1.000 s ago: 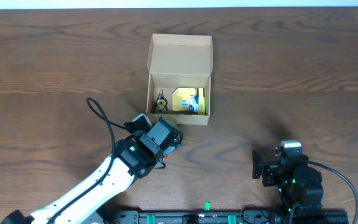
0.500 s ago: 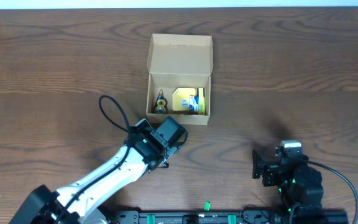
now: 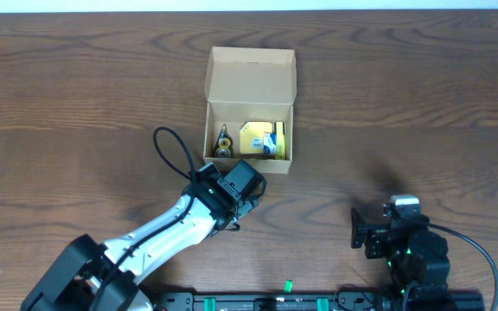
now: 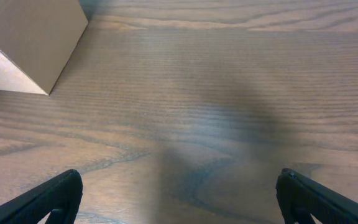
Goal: Pack container
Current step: 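Move the left gripper down to the red stapler and grasp it, then lift the red stapler and lower it into the box, left gripper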
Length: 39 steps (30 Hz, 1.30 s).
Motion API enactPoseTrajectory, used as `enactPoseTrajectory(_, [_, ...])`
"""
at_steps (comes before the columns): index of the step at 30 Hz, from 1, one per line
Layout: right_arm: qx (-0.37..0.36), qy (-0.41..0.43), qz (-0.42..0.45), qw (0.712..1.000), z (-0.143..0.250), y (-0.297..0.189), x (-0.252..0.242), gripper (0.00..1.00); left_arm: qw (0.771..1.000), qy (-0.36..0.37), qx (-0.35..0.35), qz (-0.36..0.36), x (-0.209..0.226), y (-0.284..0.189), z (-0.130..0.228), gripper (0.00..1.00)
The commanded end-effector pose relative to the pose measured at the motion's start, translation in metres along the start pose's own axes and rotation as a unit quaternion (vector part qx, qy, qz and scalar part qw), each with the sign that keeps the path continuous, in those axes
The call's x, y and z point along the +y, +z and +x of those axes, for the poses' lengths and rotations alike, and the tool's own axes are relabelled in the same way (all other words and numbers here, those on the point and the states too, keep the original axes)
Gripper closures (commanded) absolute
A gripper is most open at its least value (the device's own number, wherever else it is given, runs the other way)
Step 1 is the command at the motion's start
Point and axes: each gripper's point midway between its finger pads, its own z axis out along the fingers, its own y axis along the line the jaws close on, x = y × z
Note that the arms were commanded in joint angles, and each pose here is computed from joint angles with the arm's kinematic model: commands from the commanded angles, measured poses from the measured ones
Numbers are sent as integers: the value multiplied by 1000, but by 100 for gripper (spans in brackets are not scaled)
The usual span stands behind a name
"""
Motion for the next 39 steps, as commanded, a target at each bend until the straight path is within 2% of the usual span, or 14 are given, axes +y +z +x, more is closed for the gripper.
enactPoseTrajectory(1, [5, -9, -4, 1000, 5, 2, 2, 1, 1000, 22, 2, -13, 6, 5, 2, 18])
enactPoseTrajectory(6, [5, -9, -4, 1000, 5, 2, 2, 1, 999, 27, 3, -19, 9, 5, 3, 21])
enactPoseTrajectory(10, [5, -9, -4, 1000, 5, 2, 2, 1, 999, 39, -1, -36, 16, 6, 2, 28])
enactPoseTrajectory(19, [5, -9, -4, 1000, 5, 2, 2, 1, 998, 47, 3, -52, 22, 13, 3, 31])
enactPoseTrajectory(27, [5, -9, -4, 1000, 5, 2, 2, 1, 998, 46, 5, -52, 21, 15, 4, 58])
enactPoseTrajectory(34, [5, -9, -4, 1000, 5, 2, 2, 1, 999, 38, 16, -36, 14, 16, 8, 89])
enactPoseTrajectory(36, [5, -9, -4, 1000, 5, 2, 2, 1, 999, 26, 22, -34, 13, 16, 10, 94])
enactPoseTrajectory(39, [5, -9, -4, 1000, 5, 2, 2, 1, 999, 18, 33, -28, 11, 14, 14, 94])
